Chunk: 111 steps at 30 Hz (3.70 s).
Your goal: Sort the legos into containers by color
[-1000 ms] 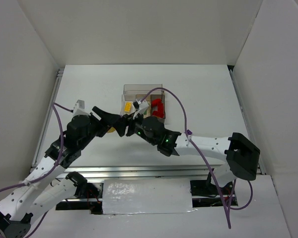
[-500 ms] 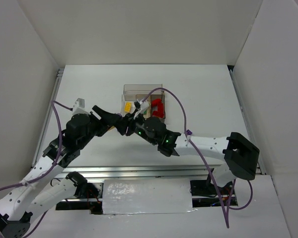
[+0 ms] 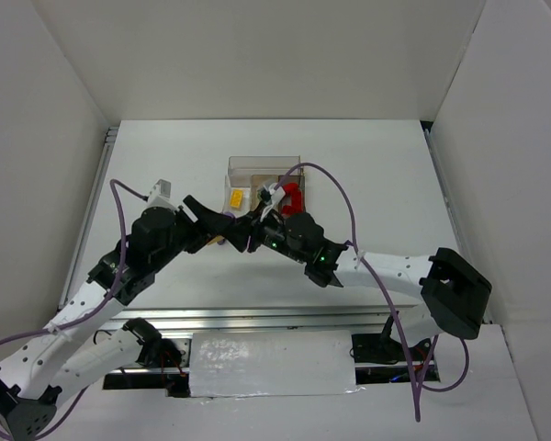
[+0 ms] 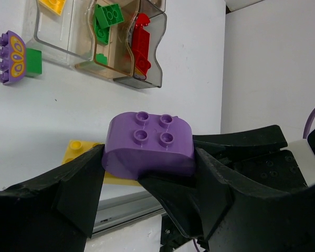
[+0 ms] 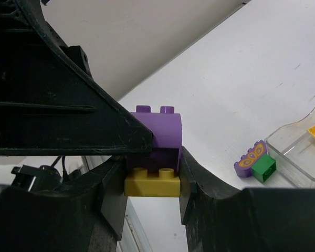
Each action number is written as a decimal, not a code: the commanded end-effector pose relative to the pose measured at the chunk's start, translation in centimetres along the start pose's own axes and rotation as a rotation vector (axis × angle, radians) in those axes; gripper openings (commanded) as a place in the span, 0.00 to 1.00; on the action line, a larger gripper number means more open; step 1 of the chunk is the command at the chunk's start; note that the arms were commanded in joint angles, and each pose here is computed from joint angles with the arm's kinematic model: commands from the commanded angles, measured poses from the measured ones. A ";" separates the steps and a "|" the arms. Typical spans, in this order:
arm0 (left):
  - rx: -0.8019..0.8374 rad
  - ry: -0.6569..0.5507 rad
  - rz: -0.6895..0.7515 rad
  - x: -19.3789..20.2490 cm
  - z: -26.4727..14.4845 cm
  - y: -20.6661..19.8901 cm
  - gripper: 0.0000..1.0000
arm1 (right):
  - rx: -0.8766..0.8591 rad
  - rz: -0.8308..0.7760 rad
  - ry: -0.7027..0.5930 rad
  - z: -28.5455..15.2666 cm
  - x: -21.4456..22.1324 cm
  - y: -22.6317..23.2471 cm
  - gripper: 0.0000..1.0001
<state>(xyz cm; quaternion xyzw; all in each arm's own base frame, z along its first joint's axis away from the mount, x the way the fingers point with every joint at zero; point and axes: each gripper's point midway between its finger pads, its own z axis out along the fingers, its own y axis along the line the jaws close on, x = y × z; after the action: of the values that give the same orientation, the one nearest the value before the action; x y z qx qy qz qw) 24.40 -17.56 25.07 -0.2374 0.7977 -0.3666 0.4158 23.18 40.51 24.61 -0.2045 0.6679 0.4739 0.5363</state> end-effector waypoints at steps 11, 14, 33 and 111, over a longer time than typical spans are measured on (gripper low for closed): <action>-0.018 -0.235 0.041 -6.2 0.7 -0.4 0.00 | -0.251 -0.019 0.143 -3.2 0.7 1.8 0.00; -0.021 -0.235 0.040 -6.2 0.8 -0.2 0.00 | -0.260 -0.023 0.165 -3.3 0.9 2.0 0.00; -0.010 -0.247 0.041 -6.5 0.0 -0.4 0.00 | -0.284 -0.015 0.149 -2.5 -0.9 2.9 0.69; -0.035 -0.243 0.324 -8.6 -2.5 -1.0 0.00 | 0.554 -0.007 0.438 7.6 3.1 -20.9 0.28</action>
<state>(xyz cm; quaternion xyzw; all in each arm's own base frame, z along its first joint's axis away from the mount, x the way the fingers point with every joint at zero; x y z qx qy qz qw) 27.14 -11.07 28.52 -0.1969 0.7883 -0.2415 0.5306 42.66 38.85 14.36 -0.1591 0.8475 0.2499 0.4405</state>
